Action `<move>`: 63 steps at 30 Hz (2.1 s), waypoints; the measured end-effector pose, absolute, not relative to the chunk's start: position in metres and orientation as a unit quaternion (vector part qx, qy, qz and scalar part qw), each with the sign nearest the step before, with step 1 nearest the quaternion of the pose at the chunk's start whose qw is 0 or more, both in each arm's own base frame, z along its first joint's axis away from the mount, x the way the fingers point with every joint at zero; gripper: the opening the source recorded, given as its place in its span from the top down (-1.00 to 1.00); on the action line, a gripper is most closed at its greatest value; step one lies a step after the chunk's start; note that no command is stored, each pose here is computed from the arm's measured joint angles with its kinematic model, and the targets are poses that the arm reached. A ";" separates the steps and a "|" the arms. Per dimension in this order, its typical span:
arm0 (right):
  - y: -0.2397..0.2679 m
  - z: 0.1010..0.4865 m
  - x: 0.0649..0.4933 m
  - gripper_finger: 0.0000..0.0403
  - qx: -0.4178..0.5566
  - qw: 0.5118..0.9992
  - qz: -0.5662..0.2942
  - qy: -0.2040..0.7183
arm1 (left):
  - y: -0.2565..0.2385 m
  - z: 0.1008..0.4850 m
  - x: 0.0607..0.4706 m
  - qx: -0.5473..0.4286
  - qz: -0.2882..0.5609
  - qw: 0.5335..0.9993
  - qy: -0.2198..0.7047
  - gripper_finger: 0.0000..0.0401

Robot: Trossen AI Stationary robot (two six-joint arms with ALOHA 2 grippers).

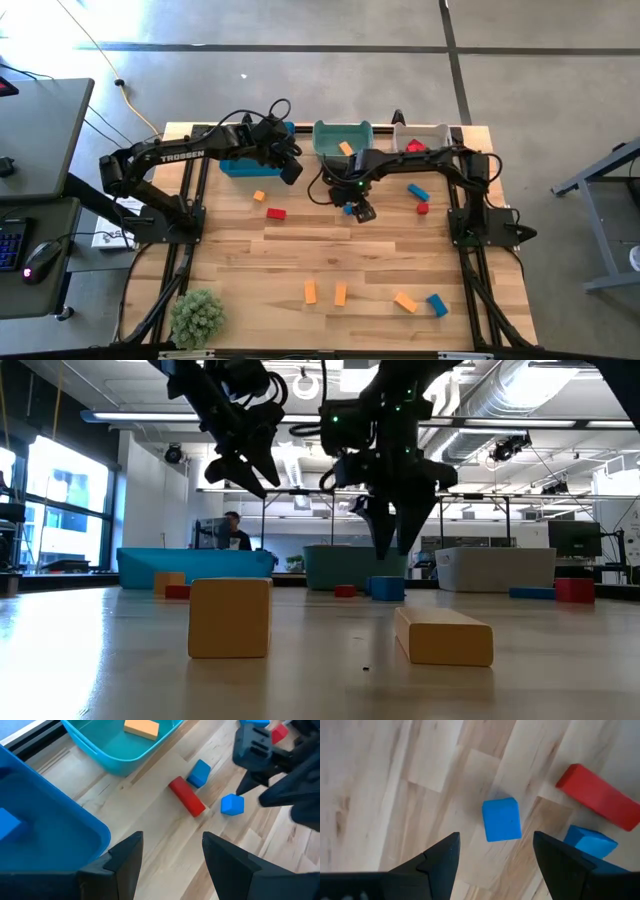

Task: Sort & place blocks by color
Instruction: Put the blue block into the blue bin

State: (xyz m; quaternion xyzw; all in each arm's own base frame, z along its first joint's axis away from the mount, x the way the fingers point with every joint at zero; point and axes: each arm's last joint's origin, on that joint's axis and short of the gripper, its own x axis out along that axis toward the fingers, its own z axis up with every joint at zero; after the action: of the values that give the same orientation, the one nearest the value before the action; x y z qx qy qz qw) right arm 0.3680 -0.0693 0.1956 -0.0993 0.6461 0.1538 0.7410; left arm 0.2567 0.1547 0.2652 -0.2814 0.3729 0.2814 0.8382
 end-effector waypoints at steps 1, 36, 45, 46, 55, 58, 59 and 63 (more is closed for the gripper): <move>-0.070 0.193 0.369 -0.19 -0.100 0.738 0.152 0.650 | 0.155 0.265 0.257 -0.281 0.281 0.838 0.373 0.03; -0.074 0.151 0.377 0.49 -0.053 0.695 0.118 0.707 | 0.156 0.265 0.256 -0.281 0.285 0.837 0.372 0.03; -0.079 0.188 0.394 0.49 -0.056 0.723 0.101 0.682 | 0.177 0.265 0.242 -0.326 0.312 0.820 0.352 0.03; -0.080 0.195 0.397 0.49 -0.059 0.730 0.097 0.674 | 0.181 0.265 0.239 -0.334 0.311 0.819 0.349 0.03; -0.107 0.258 0.420 0.49 -0.101 0.801 0.019 0.589 | 0.211 0.266 0.213 -0.412 0.322 0.795 0.309 0.03; -0.120 0.277 0.424 0.49 -0.104 0.828 -0.005 0.551 | 0.219 0.268 0.205 -0.430 0.309 0.797 0.292 0.03; -0.125 0.282 0.424 0.49 -0.103 0.835 -0.013 0.541 | 0.222 0.268 0.203 -0.433 0.306 0.798 0.286 0.03; -0.141 0.298 0.426 0.49 -0.103 0.857 -0.041 0.503 | 0.234 0.273 0.195 -0.442 0.290 0.810 0.252 0.03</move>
State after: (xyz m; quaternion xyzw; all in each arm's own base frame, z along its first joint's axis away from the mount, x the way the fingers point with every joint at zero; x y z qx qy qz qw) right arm 0.4256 -0.1409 0.2984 -0.1032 0.5031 -0.0406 0.8571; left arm 0.1952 0.2339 0.2725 -0.4420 0.2522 0.2901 0.8105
